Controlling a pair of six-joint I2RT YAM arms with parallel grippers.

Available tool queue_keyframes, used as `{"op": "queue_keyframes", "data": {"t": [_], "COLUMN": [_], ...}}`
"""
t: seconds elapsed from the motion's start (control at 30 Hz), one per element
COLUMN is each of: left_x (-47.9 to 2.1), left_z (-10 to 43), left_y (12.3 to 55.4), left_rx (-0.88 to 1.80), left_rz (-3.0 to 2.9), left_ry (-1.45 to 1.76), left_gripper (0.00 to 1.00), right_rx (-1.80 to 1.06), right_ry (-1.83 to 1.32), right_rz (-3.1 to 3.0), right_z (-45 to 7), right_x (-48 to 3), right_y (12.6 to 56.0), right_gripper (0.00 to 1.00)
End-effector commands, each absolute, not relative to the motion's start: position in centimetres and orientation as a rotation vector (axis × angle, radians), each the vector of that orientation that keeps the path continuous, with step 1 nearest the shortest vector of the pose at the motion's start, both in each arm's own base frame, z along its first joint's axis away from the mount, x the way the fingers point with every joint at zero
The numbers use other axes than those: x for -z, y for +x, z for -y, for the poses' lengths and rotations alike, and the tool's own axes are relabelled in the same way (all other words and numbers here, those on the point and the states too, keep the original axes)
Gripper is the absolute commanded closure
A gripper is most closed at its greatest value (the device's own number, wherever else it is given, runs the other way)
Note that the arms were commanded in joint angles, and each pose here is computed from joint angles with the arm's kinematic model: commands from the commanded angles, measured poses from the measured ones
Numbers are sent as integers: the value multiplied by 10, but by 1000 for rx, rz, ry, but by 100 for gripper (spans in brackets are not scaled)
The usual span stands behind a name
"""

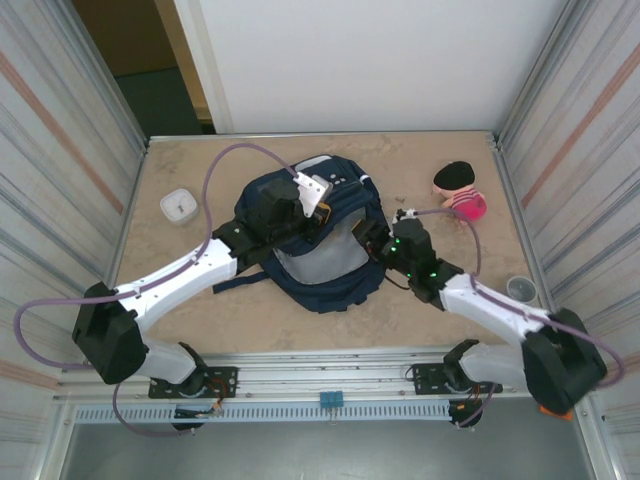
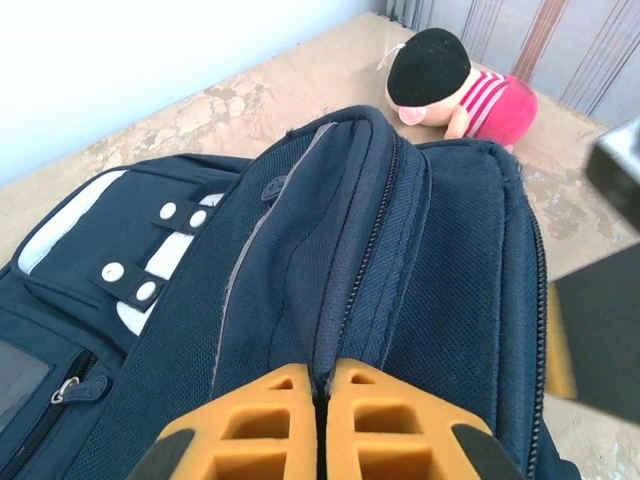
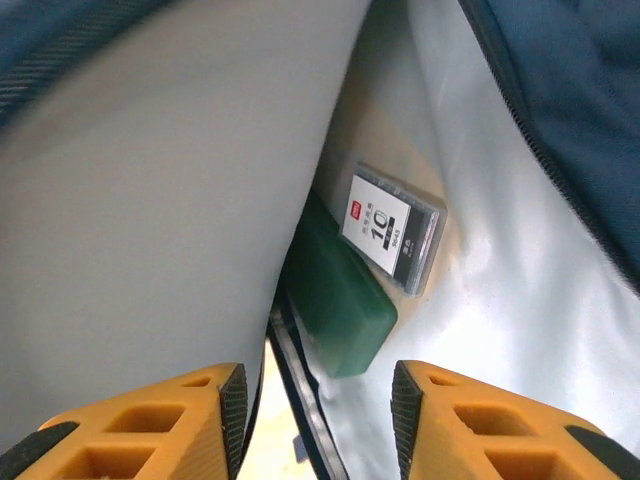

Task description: Pack the student bag

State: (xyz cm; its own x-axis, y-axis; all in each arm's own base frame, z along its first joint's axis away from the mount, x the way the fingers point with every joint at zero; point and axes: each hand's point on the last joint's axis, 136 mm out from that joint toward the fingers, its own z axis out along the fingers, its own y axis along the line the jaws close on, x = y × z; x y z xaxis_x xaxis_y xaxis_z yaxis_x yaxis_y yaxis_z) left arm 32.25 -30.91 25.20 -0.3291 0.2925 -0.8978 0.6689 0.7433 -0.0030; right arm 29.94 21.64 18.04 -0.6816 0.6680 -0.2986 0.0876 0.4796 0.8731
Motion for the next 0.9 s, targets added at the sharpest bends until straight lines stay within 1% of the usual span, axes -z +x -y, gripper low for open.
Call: {"op": "queue_keyframes", "data": {"t": [0.0, 0.17, 0.27, 0.3, 0.47, 0.63, 0.7, 0.8, 0.83, 0.87], "left_x": [-290, -245, -214, -203, -132, -60, -48, -51, -56, -62], "left_z": [320, 342, 354, 358, 376, 383, 390, 399, 400, 399], "left_y": [309, 286, 274, 270, 249, 236, 228, 219, 218, 219], "left_rx": [542, 533, 600, 625, 622, 619, 661, 709, 711, 707], "left_rz": [-1774, -1808, -1852, -1871, -1992, -2149, -2162, -2152, -2148, -2152], "left_ry": [751, 900, 933, 938, 1011, 1049, 1080, 1101, 1099, 1087], "left_gripper": [100, 100, 100, 100, 99, 98, 97, 92, 88, 81], "right_rx": [-991, -835, -775, -760, -767, -772, -766, -764, -773, -784], "right_ry": [449, 340, 321, 319, 293, 278, 260, 214, 185, 148], "right_rz": [-2213, -2178, -2131, -2115, -2084, -2098, -2101, -2103, -2099, -2094], "right_z": [-184, -141, -122, -117, -112, -114, -116, -121, -124, -128], "right_x": [-182, -220, -238, -242, -244, -238, -238, -237, -237, -238], "right_y": [274, 249, 237, 233, 222, 222, 224, 226, 227, 227], "right_gripper": [56, 54, 53, 50, 49, 48, 48, 47, 46, 45]}}
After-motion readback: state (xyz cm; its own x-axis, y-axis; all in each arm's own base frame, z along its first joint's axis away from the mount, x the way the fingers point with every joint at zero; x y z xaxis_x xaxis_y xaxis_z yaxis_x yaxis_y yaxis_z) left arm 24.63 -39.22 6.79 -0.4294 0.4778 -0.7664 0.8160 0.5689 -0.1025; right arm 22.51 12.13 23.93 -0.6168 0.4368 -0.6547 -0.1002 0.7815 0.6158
